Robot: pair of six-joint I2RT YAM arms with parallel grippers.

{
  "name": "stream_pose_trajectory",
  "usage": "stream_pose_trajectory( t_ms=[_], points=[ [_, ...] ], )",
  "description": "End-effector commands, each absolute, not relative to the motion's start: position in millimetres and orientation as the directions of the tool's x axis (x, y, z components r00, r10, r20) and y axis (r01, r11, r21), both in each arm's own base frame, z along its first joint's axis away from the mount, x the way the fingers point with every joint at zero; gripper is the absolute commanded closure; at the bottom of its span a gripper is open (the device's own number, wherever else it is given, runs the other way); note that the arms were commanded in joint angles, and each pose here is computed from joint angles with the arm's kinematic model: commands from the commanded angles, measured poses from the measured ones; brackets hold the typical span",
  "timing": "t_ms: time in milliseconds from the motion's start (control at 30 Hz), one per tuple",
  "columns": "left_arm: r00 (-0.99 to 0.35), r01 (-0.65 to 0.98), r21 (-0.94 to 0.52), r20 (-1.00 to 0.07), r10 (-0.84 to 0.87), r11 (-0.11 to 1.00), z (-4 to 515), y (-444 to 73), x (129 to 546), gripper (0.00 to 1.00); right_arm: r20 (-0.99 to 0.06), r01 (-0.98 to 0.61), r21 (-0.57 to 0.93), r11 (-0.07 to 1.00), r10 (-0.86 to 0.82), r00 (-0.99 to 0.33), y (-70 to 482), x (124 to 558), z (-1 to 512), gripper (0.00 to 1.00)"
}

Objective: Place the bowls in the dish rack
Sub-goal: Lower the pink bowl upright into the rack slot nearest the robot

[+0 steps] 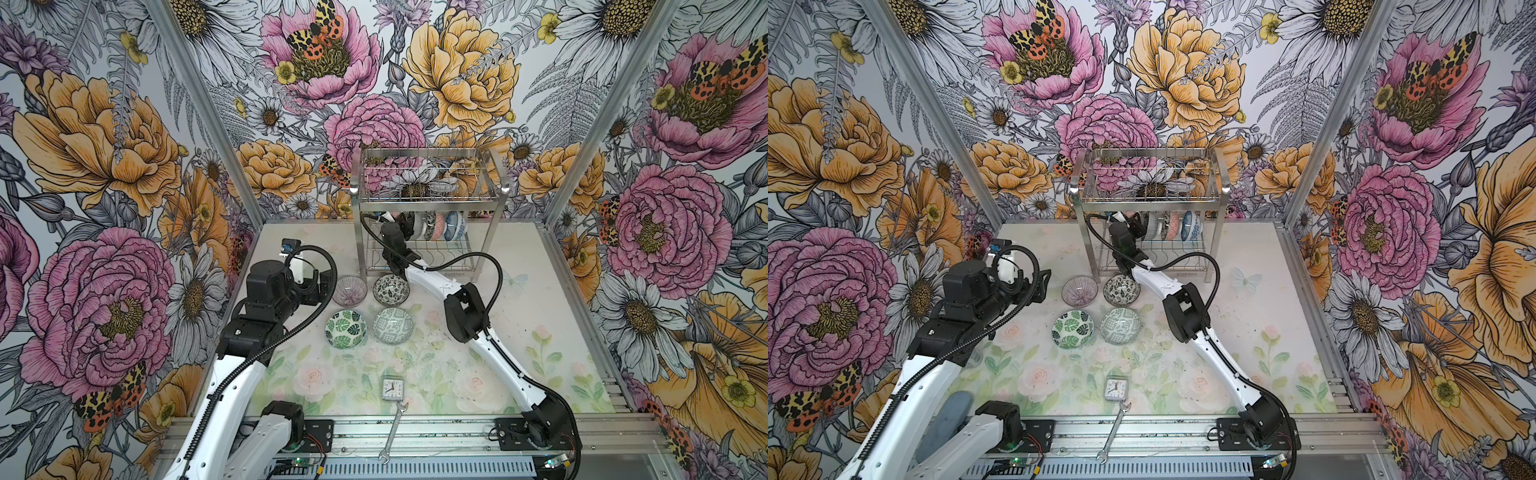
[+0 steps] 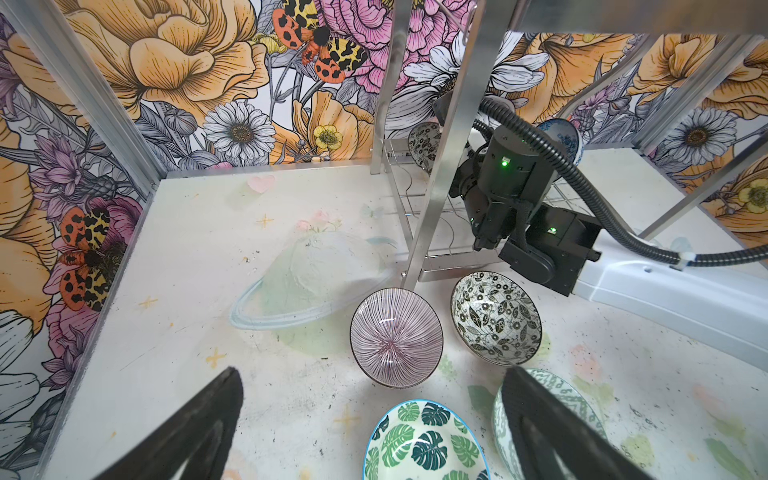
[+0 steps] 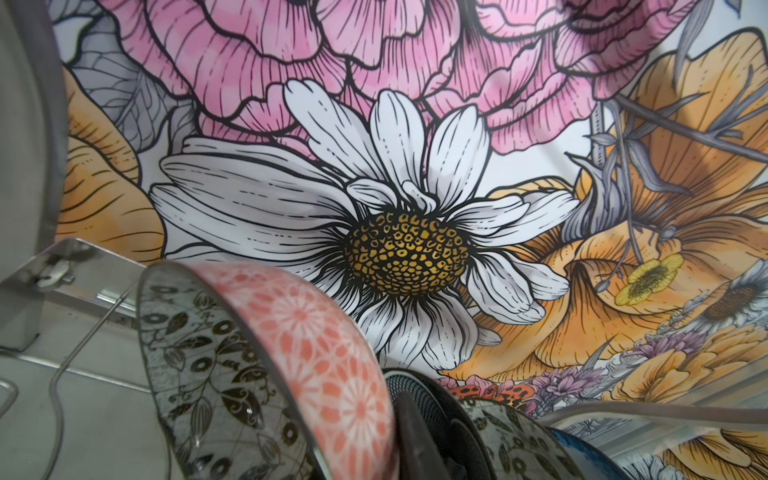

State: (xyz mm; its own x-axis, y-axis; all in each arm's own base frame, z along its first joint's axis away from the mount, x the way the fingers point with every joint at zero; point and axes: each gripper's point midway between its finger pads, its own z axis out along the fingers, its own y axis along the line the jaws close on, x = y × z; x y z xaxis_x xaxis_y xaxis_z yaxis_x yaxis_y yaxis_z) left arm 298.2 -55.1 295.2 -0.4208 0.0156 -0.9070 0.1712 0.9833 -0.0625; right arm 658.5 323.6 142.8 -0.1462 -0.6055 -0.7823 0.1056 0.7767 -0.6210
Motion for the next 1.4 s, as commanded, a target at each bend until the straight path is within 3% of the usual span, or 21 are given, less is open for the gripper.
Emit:
stream_pose_trajectory(
  t_ms=[0, 400, 1367],
  points=[
    [-0.399, 0.158, -0.060, -0.917, 0.008, 0.986, 298.5, -51.8, 297.6, 0.01, -0.772, 0.070, -0.634, 0.770, -0.624, -0.124, 338.5, 652.7, 153.8, 0.81],
    [-0.398, 0.163, -0.061, -0.917, 0.009, 0.985, 298.4, -52.7, 296.8, 0.01, -0.780, 0.070, -0.624, 0.779, -0.615, -0.116, 343.4, 645.7, 172.3, 0.76],
    [-0.392, 0.170, -0.066, -0.920, 0.006, 0.983, 300.4, -53.7, 294.8, 0.01, -0.824, 0.043, -0.560, 0.827, -0.551, -0.128, 339.2, 631.2, 202.3, 0.52]
  ],
)
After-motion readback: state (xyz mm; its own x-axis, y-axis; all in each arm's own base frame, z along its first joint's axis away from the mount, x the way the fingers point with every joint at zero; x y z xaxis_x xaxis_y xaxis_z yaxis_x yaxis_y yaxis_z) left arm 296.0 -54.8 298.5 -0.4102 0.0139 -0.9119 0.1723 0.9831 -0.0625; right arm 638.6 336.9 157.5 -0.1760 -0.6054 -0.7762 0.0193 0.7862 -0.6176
